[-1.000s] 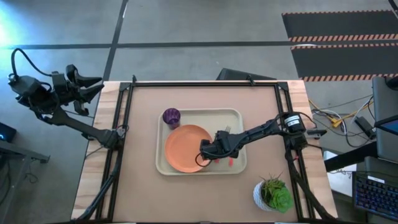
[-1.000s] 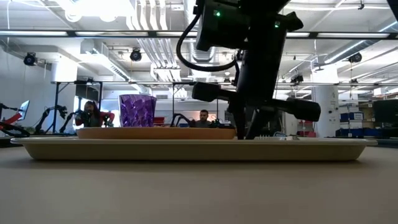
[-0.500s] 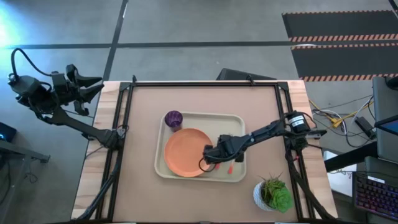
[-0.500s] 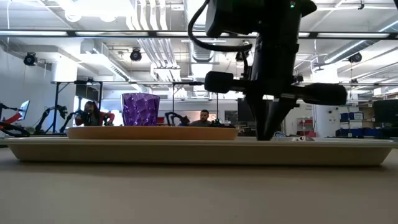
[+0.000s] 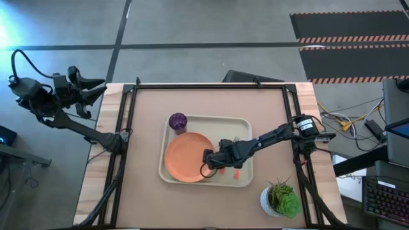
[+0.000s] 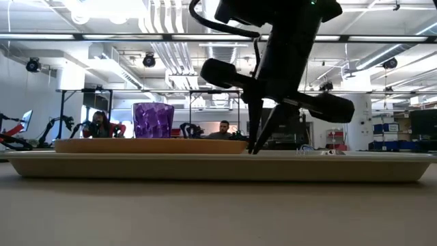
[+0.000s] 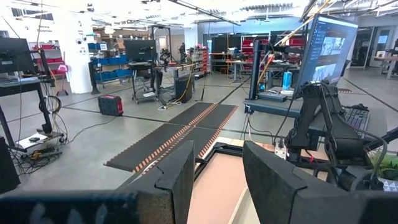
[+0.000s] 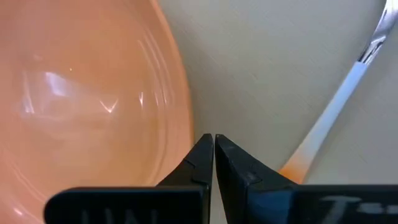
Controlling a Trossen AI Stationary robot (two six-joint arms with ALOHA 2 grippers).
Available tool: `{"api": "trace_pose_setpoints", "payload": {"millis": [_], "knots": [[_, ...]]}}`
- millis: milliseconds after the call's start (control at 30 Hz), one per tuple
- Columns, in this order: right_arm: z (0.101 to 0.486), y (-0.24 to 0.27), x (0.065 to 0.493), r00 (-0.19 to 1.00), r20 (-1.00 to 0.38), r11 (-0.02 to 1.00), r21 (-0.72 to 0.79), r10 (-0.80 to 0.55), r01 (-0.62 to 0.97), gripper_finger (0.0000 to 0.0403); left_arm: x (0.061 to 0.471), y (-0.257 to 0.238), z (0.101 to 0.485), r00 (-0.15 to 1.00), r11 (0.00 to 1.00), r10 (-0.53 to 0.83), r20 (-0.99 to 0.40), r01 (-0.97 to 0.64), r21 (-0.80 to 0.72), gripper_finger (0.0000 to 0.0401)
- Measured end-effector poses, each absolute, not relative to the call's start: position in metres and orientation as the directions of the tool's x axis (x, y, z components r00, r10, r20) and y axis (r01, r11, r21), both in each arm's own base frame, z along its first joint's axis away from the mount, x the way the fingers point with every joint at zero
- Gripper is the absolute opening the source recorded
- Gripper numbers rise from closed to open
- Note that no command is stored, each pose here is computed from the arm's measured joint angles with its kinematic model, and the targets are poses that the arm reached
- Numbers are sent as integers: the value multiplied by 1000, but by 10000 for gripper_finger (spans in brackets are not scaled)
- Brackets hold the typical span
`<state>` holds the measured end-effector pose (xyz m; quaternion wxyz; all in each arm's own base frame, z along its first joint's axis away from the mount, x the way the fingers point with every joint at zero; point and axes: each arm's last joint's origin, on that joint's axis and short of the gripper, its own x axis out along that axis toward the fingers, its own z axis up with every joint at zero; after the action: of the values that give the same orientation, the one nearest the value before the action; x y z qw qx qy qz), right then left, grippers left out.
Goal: Pick and place plate/cup/fork/spoon on tray
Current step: Adjust the orange plate, then adjust the orange fork
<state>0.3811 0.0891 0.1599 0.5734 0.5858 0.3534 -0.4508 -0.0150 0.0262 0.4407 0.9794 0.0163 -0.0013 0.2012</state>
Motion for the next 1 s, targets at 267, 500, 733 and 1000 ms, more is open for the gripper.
{"api": "trace_pose_setpoints", "payload": {"millis": [267,500,733,1000], "knots": [[159,105,376,331,-941,-106,338,-74,935,8,-15,26,441,919,919,394,9,-394,31,120],[158,111,371,301,-951,-127,309,-77,943,8,-15,26,441,919,919,394,10,-394,31,120],[155,110,368,286,-954,-126,295,-84,947,8,-15,26,441,919,919,394,9,-394,32,120],[151,109,363,244,-967,-120,252,-79,960,8,-15,26,441,919,919,394,9,-394,32,120]]}}
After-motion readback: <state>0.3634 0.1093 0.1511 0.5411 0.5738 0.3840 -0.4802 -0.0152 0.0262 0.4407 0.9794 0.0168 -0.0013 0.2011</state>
